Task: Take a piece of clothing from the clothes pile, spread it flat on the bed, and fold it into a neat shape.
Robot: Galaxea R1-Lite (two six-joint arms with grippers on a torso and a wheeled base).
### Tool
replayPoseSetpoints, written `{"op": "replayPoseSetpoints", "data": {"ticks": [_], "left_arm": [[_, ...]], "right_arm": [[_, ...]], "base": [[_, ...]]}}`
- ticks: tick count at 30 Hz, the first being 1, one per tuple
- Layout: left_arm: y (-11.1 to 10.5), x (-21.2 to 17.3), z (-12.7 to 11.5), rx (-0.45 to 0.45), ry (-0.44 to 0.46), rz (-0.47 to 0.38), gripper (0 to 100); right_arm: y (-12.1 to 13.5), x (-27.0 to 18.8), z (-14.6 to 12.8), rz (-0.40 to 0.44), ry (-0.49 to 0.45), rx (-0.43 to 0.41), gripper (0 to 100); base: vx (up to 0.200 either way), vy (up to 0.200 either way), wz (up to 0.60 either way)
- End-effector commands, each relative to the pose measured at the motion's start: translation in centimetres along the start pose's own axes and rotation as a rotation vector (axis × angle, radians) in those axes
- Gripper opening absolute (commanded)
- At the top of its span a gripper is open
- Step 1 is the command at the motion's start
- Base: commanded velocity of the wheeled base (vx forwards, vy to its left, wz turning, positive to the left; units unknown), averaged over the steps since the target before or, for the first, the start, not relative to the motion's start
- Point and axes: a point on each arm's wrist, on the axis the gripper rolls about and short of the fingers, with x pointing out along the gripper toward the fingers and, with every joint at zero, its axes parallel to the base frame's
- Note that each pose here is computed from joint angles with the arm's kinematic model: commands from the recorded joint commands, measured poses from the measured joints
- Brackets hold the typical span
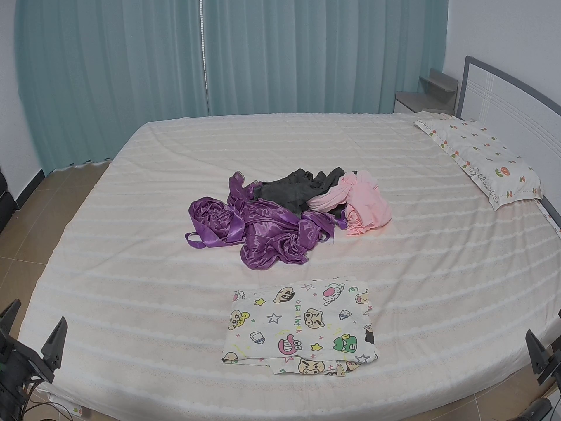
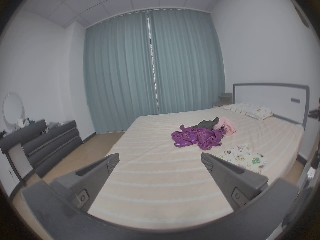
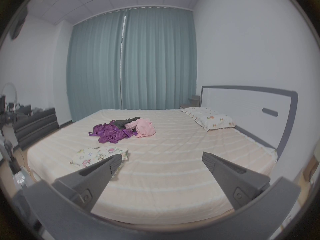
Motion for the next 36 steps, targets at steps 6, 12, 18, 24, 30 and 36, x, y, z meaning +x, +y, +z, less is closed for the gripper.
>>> {"op": "replayPoseSetpoints", "data": {"ticks": [6, 12, 18, 24, 30, 36], "left_arm": [[1.1, -3.4, -0.5, 0.031, -0.136, 0.159, 100], [1.2, -4.5, -0.9, 0.029, -0.18, 0.253, 100], [1.1, -6.0, -1.6, 0.029, -0.277, 0.326, 100], [1.1, -6.2, -1.8, 0.007, -0.31, 0.332, 100], [0.7, -5.2, -3.3, 0.003, -0.287, 0.278, 100], [0.3, -4.5, -4.5, 0.002, -0.263, 0.202, 100]], "right_arm": [[0.1, -2.2, -2.1, -0.079, -0.125, -0.111, 100], [0.3, -1.8, -3.9, -0.102, -0.099, -0.174, 100], [0.5, -1.7, -4.1, -0.028, -0.109, -0.171, 100], [0.6, -1.6, -4.2, 0.003, -0.11, -0.16, 100], [0.6, -1.6, -4.2, 0.013, -0.111, 0.002, 100], [0.6, -1.6, -4.2, 0.012, -0.11, 0.024, 100]], "base": [[0.0, 0.0, 0.0], [0.0, 0.0, 0.0], [0.0, 0.0, 0.0], [0.0, 0.0, 0.0], [0.0, 0.0, 0.0], [0.0, 0.0, 0.0]]}}
